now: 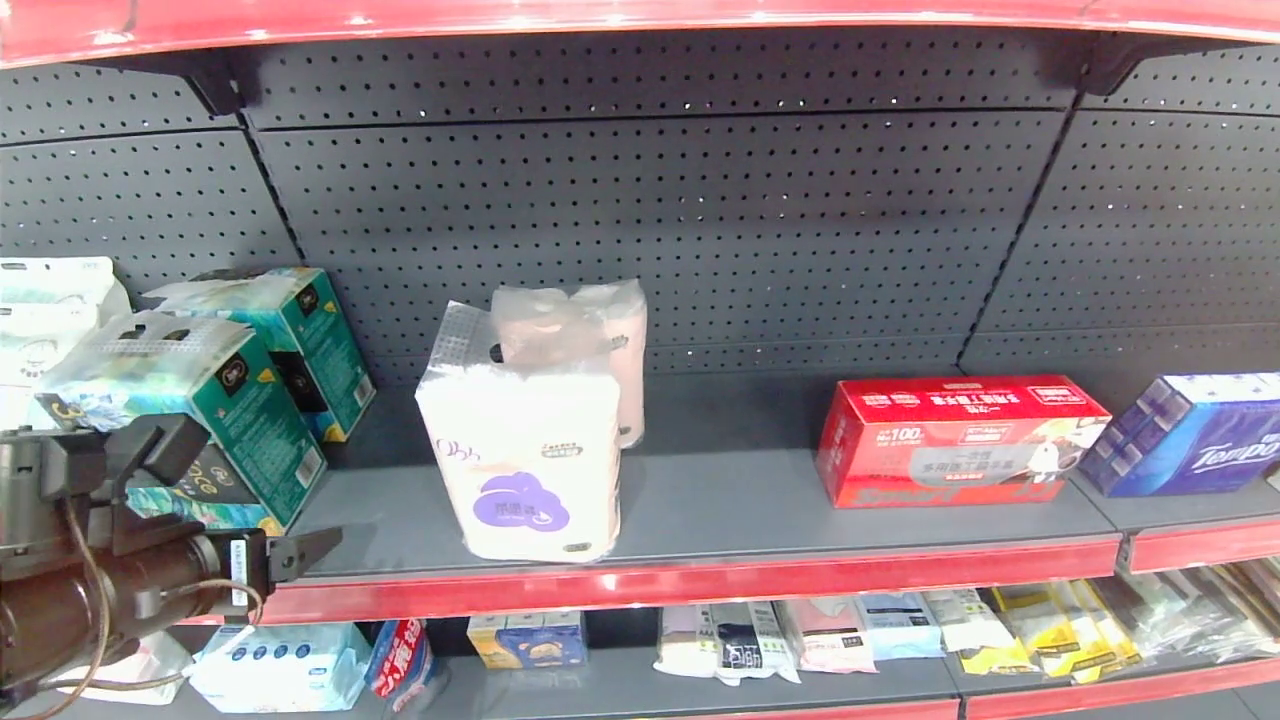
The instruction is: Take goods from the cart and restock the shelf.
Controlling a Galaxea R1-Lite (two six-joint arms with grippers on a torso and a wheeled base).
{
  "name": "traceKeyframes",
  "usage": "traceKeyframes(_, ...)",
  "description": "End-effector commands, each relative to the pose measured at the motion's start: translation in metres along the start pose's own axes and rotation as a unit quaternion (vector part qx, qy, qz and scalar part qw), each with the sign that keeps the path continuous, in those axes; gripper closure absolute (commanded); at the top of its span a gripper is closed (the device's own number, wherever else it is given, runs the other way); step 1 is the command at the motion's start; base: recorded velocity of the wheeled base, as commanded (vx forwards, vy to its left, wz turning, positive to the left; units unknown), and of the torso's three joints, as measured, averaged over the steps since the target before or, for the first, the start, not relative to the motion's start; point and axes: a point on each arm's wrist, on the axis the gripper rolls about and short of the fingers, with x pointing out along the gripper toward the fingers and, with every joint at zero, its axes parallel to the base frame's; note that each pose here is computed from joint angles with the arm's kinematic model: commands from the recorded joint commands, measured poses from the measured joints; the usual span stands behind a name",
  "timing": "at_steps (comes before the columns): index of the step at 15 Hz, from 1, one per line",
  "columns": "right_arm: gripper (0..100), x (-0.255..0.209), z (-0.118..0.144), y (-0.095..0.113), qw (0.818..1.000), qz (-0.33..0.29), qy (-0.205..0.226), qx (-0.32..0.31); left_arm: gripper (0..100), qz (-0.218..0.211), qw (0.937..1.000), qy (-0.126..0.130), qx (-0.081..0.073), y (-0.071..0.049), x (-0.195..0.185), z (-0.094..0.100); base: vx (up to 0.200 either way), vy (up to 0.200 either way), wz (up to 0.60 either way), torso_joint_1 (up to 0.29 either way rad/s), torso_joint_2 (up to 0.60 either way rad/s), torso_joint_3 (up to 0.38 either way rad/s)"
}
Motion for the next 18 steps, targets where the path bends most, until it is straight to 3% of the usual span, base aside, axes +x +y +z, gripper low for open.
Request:
traceKeyframes(1, 0, 0.000, 0.000, 0.000, 1.000, 0.000, 0.000, 0.000, 0, 0.005, 0.9994, 0.035, -0.001, 0.001, 0.018, -0.003, 0.000, 0.000, 0.00, 0.000, 0.00, 0.000)
traceKeyframes(3, 0, 0.000, 0.000, 0.000, 1.000, 0.000, 0.000, 0.000, 0, 0.014, 0.9986, 0.050, 0.001, 0.001, 0.028, -0.005, 0.000, 0.000, 0.00, 0.000, 0.00, 0.000)
traceKeyframes(8, 0, 0.000, 0.000, 0.000, 1.000, 0.000, 0.000, 0.000, 0, 0.002, 0.9983, 0.058, 0.008, -0.007, 0.053, 0.005, 0.000, 0.000, 0.00, 0.000, 0.00, 0.000)
traceKeyframes(13, 0, 0.000, 0.000, 0.000, 1.000, 0.000, 0.000, 0.000, 0, -0.012, 0.9983, 0.055, 0.017, -0.014, 0.075, 0.006, 0.000, 0.000, 0.00, 0.000, 0.00, 0.000)
traceKeyframes(18, 0, 0.000, 0.000, 0.000, 1.000, 0.000, 0.000, 0.000, 0, -0.019, 0.9983, 0.054, 0.012, -0.020, 0.092, 0.014, 0.000, 0.000, 0.00, 0.000, 0.00, 0.000)
